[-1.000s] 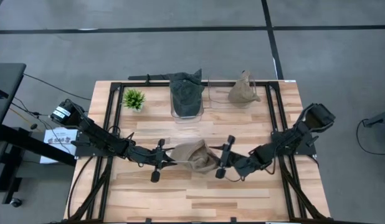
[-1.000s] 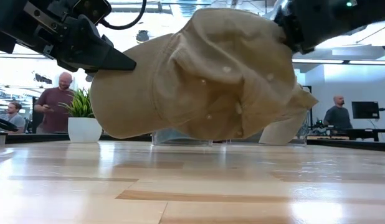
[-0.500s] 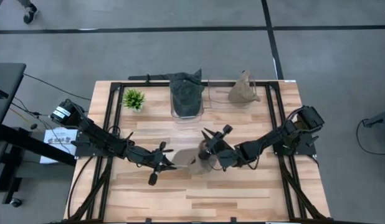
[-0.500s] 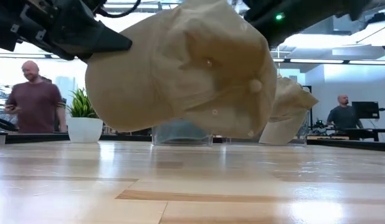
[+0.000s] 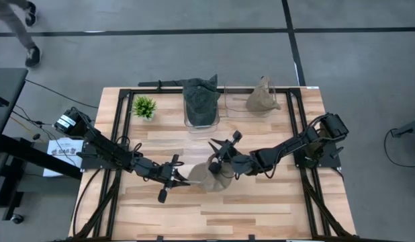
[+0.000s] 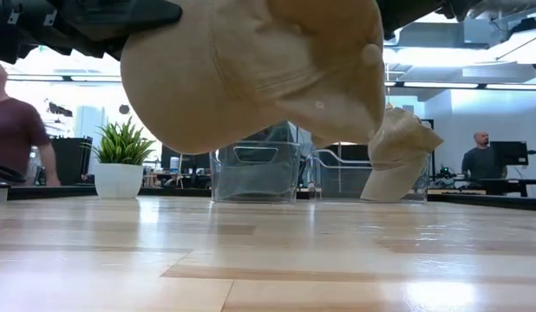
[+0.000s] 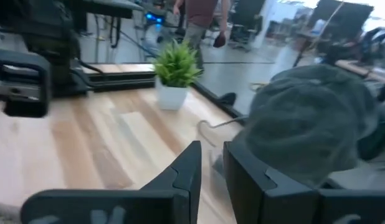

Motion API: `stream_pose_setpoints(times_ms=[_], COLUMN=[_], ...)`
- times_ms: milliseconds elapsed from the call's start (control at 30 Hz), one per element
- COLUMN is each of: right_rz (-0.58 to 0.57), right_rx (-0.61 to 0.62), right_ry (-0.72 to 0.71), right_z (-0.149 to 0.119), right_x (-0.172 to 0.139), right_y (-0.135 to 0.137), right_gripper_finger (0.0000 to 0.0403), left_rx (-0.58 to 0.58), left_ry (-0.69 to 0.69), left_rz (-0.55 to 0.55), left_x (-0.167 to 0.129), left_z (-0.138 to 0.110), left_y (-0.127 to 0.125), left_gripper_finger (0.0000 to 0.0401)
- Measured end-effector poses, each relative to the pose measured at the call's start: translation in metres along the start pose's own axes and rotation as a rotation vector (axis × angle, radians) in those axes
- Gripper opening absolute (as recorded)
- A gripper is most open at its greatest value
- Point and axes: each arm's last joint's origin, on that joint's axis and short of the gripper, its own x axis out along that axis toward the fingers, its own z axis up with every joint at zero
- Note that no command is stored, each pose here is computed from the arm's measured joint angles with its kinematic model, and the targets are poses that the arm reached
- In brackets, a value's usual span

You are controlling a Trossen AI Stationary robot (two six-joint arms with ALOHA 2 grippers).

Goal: Pick & Place hat
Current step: Put the brown cap into the right transparent bin

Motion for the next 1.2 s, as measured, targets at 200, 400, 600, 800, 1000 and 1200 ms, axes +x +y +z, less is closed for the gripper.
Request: stream_pose_setpoints(times_ms=[200,400,600,800,1000,1200], right_rz=[0.108,0.149,0.139,0.066,0.025,0.034], right_rx=[0.064,0.103,0.104,0.084,0.101,0.151], right_ry=[0.005,0.000,0.006,0.038,0.061,0.066], right_z=[-0.001,-0.001,-0.003,-0.007,-0.009,-0.010], right_x=[-0.007,-0.018,-0.024,-0.016,-0.003,-0.002], right_y=[0.007,0.016,0.019,0.012,0.003,0.003], right_gripper_finger=[0.0059,0.0059,0.0052,0.0023,0.0005,0.0002], left_rx=[-0.001,-0.002,-0.004,-0.004,-0.004,-0.004], left_ry=[-0.002,-0.002,-0.002,-0.002,-0.001,-0.002], left_rz=[0.013,0.016,0.016,0.011,0.009,0.009], left_x=[0.000,0.000,0.000,0.000,0.000,0.000], left_z=[0.000,0.000,0.000,0.000,0.000,0.000], left_y=[0.000,0.000,0.000,0.000,0.000,0.000], left_gripper_finger=[0.0017,0.0018,0.0019,0.0020,0.0020,0.0020])
